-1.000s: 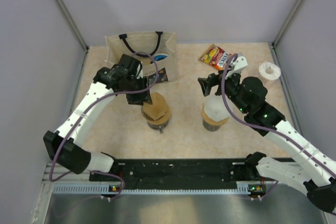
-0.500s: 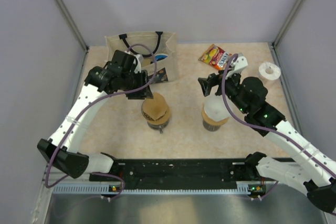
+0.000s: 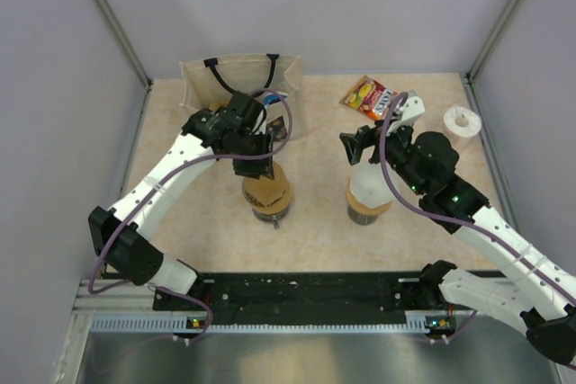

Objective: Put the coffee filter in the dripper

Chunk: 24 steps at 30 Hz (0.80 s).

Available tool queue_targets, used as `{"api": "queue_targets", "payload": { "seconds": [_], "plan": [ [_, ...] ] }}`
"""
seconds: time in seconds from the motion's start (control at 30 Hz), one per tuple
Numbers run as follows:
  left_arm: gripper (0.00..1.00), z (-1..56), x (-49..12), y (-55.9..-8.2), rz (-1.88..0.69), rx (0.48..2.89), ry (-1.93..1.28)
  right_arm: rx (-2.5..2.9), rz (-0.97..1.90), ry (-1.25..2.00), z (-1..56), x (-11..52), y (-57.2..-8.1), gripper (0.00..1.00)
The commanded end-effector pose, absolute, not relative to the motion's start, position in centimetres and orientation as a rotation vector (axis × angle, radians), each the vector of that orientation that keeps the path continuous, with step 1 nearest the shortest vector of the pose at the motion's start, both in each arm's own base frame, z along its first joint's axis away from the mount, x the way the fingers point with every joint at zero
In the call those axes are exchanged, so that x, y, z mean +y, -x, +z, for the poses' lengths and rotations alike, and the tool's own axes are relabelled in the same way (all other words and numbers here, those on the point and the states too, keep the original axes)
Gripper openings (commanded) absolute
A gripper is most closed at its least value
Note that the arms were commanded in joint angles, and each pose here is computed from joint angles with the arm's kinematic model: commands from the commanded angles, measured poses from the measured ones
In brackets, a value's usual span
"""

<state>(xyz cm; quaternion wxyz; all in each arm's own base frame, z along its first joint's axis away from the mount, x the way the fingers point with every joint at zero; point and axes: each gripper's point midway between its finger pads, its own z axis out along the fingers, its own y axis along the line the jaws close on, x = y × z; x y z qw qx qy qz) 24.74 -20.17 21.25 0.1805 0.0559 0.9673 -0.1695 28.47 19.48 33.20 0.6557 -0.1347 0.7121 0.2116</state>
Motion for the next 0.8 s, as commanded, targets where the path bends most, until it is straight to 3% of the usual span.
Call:
{"api": "queue_targets", "payload": {
  "seconds": [0.0, 0.77],
  "plan": [
    [0.47, 20.3, -20.8, -25.7, -0.454, 2.715, -0.174, 1.603, 0.458, 0.292, 33.5, 18.9, -28.6, 0.98],
    [0.54, 16.4, -21.0, -25.6, -0.359, 2.807, -0.201, 1.603, 0.434, 0.285, 33.4, 18.6, -28.7, 0.98]
  ]
}}
